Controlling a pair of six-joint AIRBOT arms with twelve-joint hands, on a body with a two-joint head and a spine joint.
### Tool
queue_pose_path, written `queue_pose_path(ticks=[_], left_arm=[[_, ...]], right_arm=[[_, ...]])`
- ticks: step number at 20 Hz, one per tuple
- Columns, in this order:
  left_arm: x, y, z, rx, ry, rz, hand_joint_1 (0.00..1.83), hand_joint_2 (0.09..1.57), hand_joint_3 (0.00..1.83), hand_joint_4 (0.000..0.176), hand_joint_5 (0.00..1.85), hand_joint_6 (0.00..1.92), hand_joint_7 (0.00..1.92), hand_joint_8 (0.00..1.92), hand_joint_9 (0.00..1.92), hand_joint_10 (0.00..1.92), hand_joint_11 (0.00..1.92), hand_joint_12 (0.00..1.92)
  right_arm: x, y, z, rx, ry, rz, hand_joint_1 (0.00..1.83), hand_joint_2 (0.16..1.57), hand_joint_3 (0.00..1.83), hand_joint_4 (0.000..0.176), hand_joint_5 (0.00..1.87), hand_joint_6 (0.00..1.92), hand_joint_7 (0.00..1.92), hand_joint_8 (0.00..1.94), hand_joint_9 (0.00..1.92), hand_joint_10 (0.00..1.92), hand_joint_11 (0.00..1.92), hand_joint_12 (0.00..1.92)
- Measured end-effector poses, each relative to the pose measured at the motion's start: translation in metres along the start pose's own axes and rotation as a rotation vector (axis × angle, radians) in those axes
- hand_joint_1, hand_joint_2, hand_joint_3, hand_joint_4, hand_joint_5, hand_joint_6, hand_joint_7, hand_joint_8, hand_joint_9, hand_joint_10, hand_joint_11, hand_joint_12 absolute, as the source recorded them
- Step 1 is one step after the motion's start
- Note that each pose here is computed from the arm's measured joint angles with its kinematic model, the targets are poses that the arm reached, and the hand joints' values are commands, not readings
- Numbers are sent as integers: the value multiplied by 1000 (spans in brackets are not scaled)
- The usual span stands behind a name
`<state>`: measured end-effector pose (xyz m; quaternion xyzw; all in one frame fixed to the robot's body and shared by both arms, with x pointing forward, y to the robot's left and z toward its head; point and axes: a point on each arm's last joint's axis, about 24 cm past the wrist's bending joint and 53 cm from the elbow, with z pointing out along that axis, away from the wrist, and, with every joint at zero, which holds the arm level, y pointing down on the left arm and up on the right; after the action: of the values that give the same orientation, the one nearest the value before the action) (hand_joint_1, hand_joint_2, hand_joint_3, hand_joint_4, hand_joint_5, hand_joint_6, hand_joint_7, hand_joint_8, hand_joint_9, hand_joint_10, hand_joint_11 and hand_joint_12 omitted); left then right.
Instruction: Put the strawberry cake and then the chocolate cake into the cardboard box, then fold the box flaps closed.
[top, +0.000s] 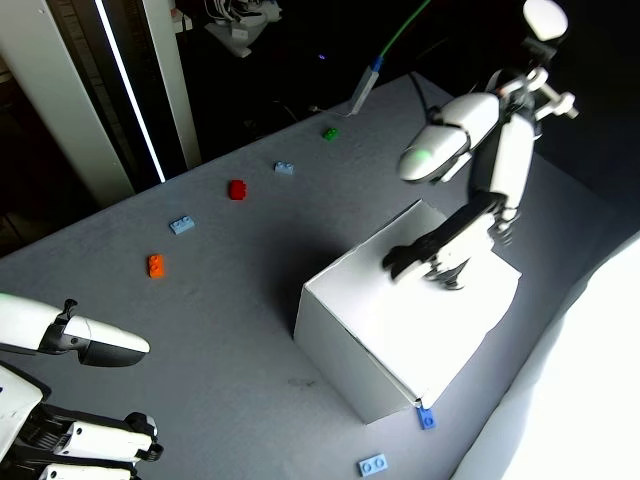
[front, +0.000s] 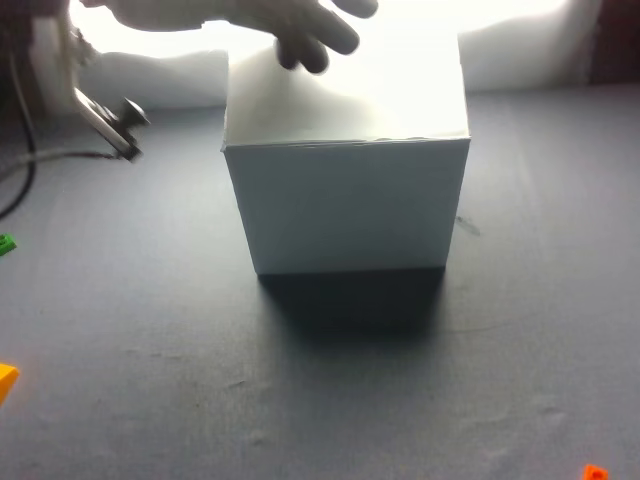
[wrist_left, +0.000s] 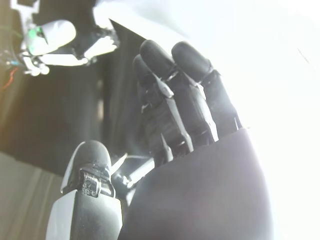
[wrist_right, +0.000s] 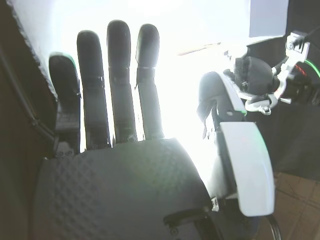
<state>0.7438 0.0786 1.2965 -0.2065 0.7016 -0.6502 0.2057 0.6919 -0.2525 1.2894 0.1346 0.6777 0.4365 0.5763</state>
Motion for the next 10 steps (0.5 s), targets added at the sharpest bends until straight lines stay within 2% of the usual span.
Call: queue_pose_path(ticks=[1, 3, 6, 8, 10], left_arm=[[-4, -5, -7, -4, -8, 7, 176, 1263, 0, 0, 616, 4, 837, 3, 646, 888, 341, 1586], [-6, -8, -18, -30, -7, 48, 168, 1264, 0, 0, 620, 4, 841, 2, 656, 866, 342, 1571], [2, -11, -32, -79, 20, 108, 170, 1271, 3, 0, 610, 0, 835, 0, 653, 864, 340, 1577], [3, -6, -41, -130, 31, 159, 179, 1267, 0, 0, 615, 3, 843, 3, 665, 871, 347, 1579], [3, 5, -56, -193, 25, 222, 181, 1271, 2, 0, 619, 4, 845, 4, 656, 874, 342, 1577]], right_arm=[[0, 1, 0, -2, -1, 0, 75, 1322, 0, 0, 673, 1013, 726, 1083, 550, 1357, 291, 1815], [0, 0, 0, -1, 0, 0, 70, 1322, 0, 0, 675, 1038, 722, 1125, 549, 1374, 291, 1824], [0, 0, 0, -1, 0, -3, 27, 1330, 3, 0, 650, 1051, 711, 1121, 545, 1374, 285, 1829], [0, 0, 0, -1, 0, -3, 31, 1326, 2, 0, 659, 1024, 733, 1078, 564, 1345, 298, 1815], [0, 0, 0, -1, 0, -3, 53, 1327, 0, 0, 650, 1069, 709, 1143, 544, 1375, 290, 1828]])
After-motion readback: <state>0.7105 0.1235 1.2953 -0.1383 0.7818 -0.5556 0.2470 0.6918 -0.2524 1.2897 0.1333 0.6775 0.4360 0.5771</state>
